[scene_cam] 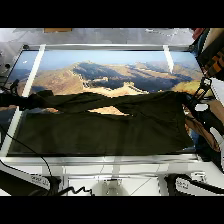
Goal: Fold the clothes and pants, and hang the long-sleeved shirts on hangers.
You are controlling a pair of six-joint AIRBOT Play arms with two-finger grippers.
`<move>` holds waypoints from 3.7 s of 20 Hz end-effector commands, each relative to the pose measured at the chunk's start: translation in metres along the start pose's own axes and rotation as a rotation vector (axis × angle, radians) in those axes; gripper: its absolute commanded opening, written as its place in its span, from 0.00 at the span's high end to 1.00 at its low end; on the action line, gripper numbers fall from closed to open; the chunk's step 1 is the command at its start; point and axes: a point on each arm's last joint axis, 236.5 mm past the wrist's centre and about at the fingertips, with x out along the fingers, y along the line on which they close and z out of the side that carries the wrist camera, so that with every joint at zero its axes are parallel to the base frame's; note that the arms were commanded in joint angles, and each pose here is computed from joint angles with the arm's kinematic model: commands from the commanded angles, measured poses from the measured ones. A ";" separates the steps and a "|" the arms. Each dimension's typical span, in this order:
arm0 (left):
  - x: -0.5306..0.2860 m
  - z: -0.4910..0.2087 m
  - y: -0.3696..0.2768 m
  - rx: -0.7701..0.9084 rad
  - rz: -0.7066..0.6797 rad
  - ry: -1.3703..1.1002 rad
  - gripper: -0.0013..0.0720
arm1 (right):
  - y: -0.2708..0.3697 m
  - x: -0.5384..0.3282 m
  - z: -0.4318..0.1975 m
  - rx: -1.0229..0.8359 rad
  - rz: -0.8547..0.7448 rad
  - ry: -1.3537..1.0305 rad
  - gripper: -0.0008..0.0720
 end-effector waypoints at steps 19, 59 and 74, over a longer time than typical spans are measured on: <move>-0.147 0.037 -0.079 0.334 0.080 -0.313 0.96 | -0.016 -0.001 0.019 -0.021 -0.070 -0.081 0.96; -0.072 0.039 0.003 0.189 0.116 -0.297 0.29 | -0.018 -0.001 0.021 -0.025 -0.077 -0.087 0.96; -0.007 -0.008 0.086 0.017 0.161 -0.079 0.22 | -0.018 -0.001 0.021 -0.024 -0.077 -0.087 0.96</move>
